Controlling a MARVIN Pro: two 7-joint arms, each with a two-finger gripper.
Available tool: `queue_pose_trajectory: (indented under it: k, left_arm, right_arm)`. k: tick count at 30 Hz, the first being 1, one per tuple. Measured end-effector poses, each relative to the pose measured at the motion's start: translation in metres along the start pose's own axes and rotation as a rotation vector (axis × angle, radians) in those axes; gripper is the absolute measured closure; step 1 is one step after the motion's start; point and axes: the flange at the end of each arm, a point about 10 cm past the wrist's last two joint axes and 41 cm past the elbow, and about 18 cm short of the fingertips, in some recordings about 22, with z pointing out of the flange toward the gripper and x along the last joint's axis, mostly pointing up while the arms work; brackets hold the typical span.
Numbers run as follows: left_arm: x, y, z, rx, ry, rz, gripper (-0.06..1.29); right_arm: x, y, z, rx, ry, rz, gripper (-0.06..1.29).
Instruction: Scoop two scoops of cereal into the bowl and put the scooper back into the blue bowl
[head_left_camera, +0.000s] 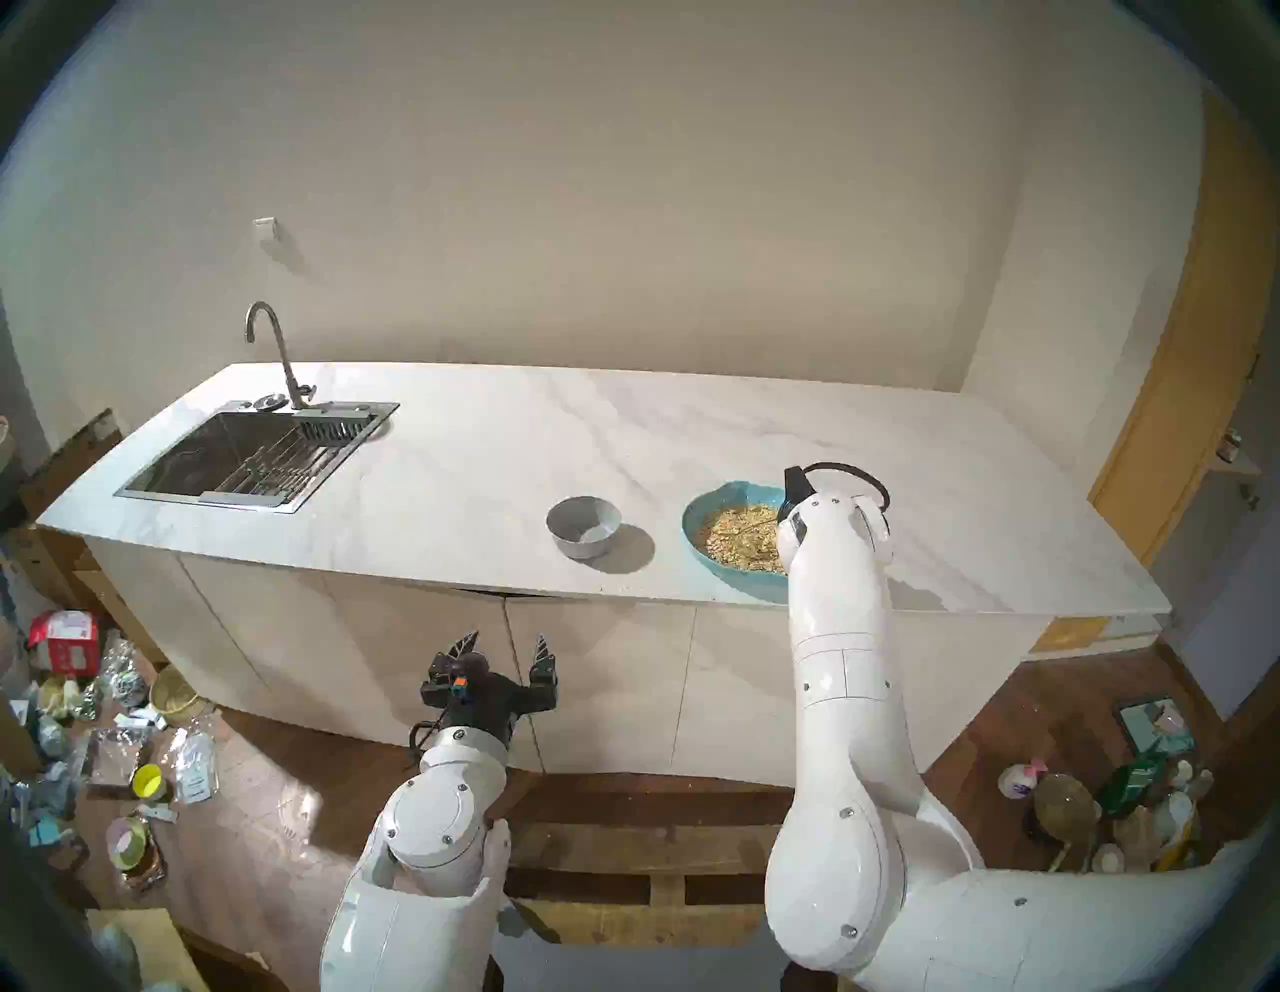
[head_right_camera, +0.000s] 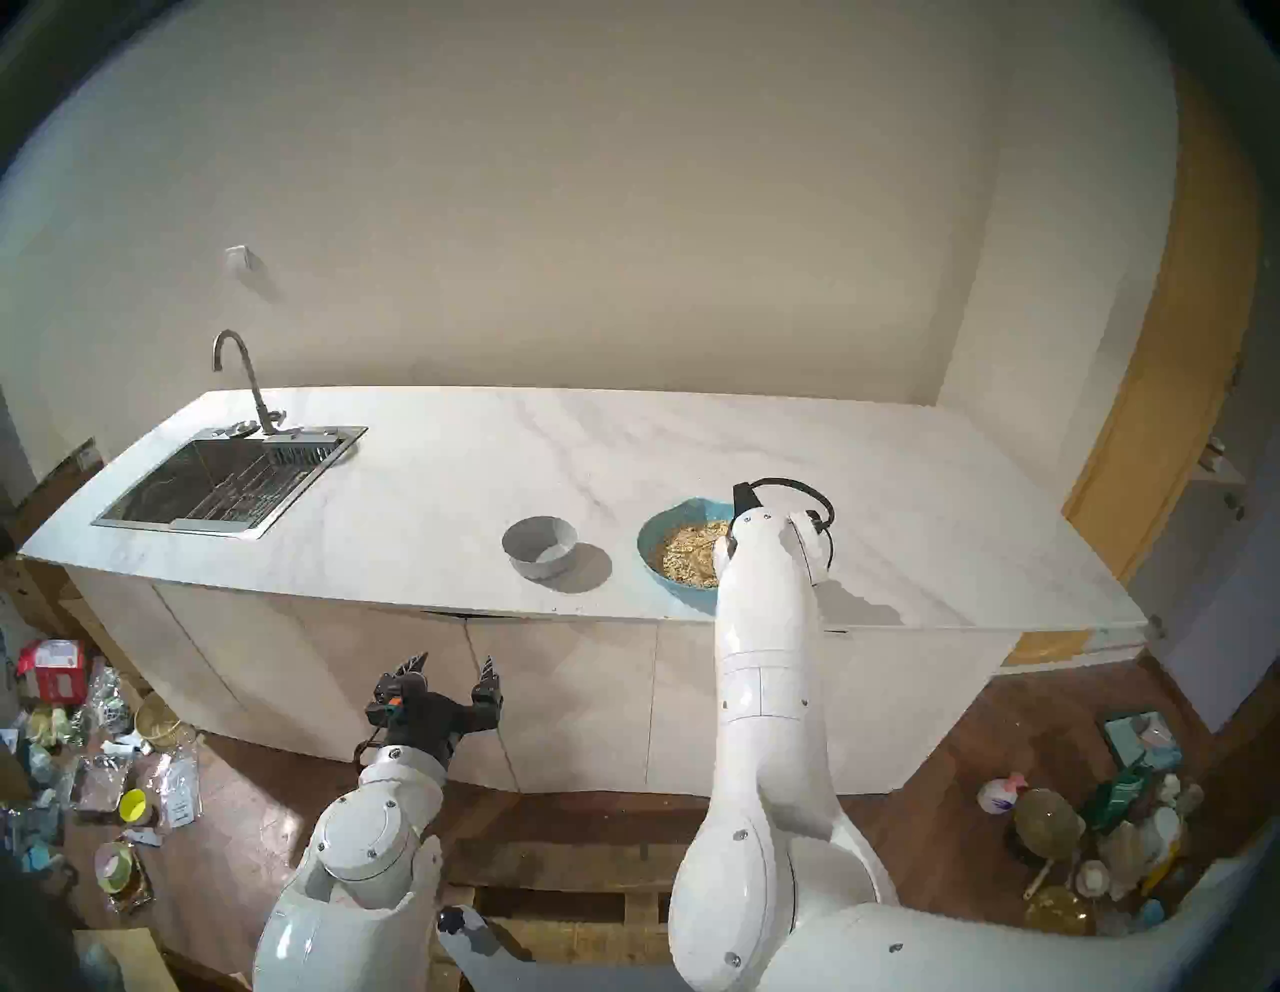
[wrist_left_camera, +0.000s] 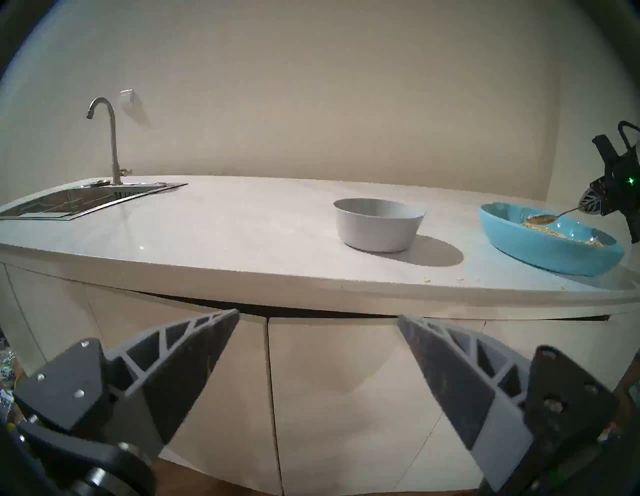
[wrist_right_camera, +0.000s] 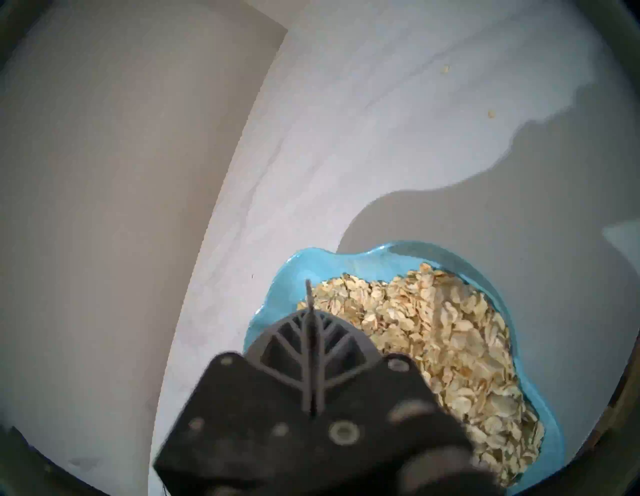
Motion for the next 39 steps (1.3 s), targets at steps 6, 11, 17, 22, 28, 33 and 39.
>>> queue_pose_trajectory:
  k: [6, 11, 17, 22, 28, 33, 39]
  left_arm:
    - [0.0, 0.0, 0.0, 0.0, 0.0, 0.0, -0.01]
    - [0.0, 0.0, 0.0, 0.0, 0.0, 0.0, -0.01]
    - [0.0, 0.0, 0.0, 0.0, 0.0, 0.0, -0.01]
    - [0.0, 0.0, 0.0, 0.0, 0.0, 0.0, -0.01]
    - [0.0, 0.0, 0.0, 0.0, 0.0, 0.0, -0.01]
    - [0.0, 0.0, 0.0, 0.0, 0.0, 0.0, -0.01]
    - [0.0, 0.0, 0.0, 0.0, 0.0, 0.0, -0.01]
  right_arm:
    - [-0.004, -0.005, -0.002, 0.011, -0.007, 0.003, 1.25]
    - [-0.011, -0.015, -0.005, 0.029, -0.022, 0.015, 1.25]
    - [-0.022, -0.025, -0.009, 0.051, -0.044, 0.055, 1.25]
    - [-0.024, -0.03, -0.011, 0.062, -0.047, 0.074, 1.25]
    - [-0.025, -0.039, -0.014, 0.08, -0.049, 0.084, 1.25]
    - [-0.03, -0.046, -0.018, 0.095, -0.057, 0.084, 1.25]
    - [-0.044, -0.059, -0.025, 0.124, -0.082, 0.068, 1.25]
